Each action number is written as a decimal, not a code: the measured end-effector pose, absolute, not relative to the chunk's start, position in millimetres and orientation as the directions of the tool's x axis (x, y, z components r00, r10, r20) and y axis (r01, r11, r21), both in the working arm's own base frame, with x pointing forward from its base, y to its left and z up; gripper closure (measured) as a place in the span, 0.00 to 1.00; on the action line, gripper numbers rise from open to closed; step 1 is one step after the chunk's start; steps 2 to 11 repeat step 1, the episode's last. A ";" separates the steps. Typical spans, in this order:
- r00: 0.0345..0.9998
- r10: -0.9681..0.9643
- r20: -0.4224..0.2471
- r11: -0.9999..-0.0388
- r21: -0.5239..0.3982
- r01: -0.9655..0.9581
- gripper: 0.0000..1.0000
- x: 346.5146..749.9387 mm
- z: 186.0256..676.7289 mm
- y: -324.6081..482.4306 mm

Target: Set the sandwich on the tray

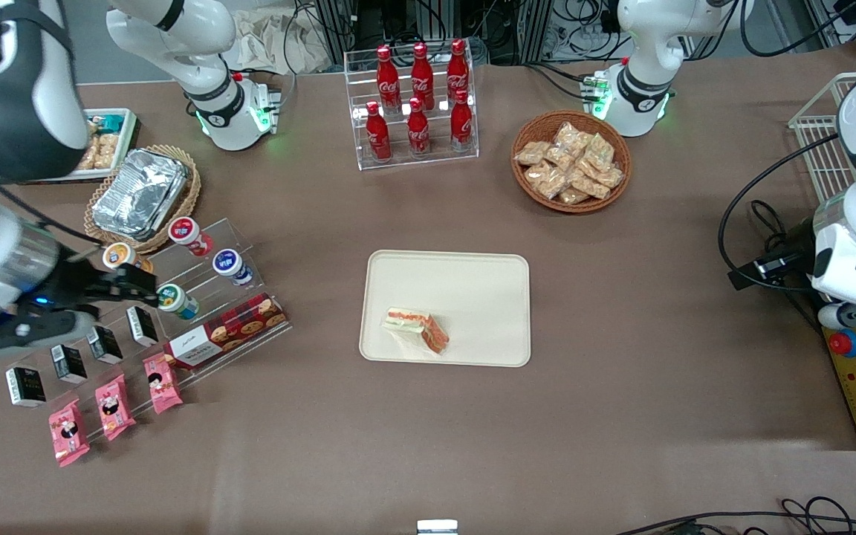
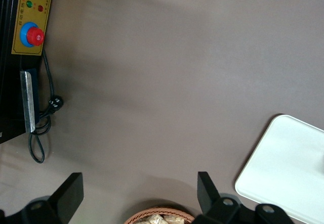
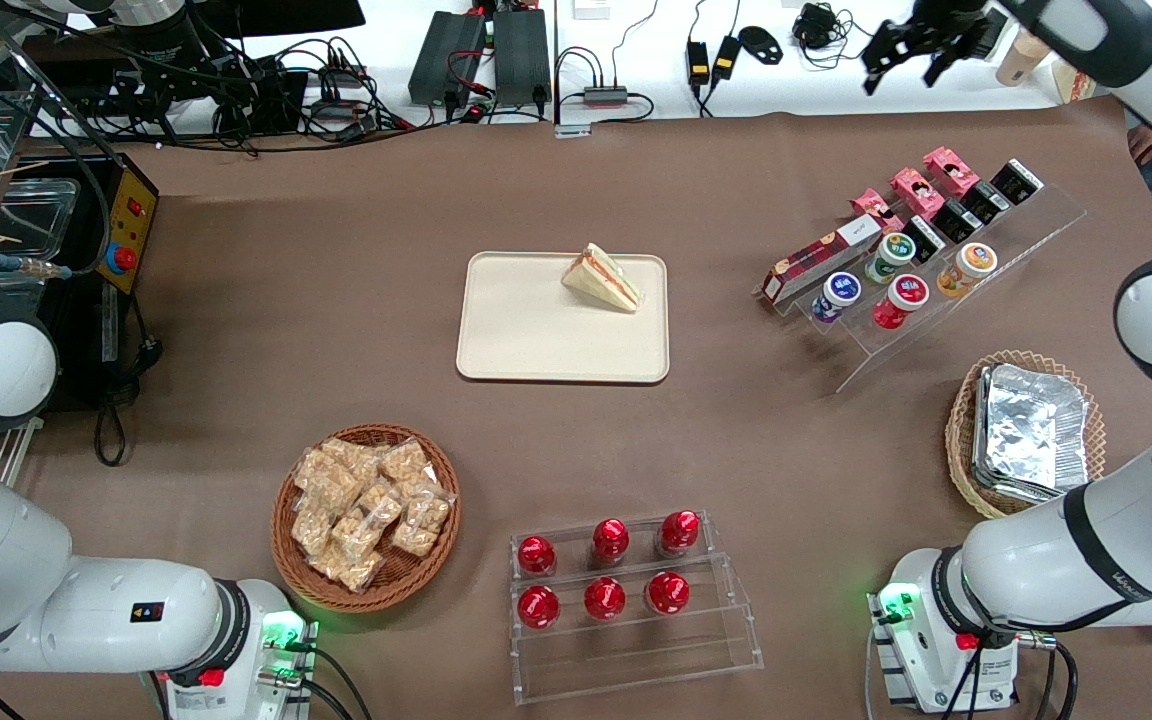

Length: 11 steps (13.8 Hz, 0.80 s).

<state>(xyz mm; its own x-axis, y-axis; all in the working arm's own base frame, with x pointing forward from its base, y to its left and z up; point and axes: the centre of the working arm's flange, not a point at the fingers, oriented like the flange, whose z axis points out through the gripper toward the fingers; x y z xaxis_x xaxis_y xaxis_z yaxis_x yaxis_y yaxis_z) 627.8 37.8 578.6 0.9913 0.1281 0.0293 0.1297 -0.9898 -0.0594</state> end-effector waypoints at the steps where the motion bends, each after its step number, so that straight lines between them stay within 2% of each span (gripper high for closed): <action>1: 0.994 0.109 0.021 -0.992 -0.059 0.110 0.00 625.6 580.8 24.2; 11: 0.994 0.109 0.021 -0.992 -0.059 0.110 0.00 625.6 580.8 24.2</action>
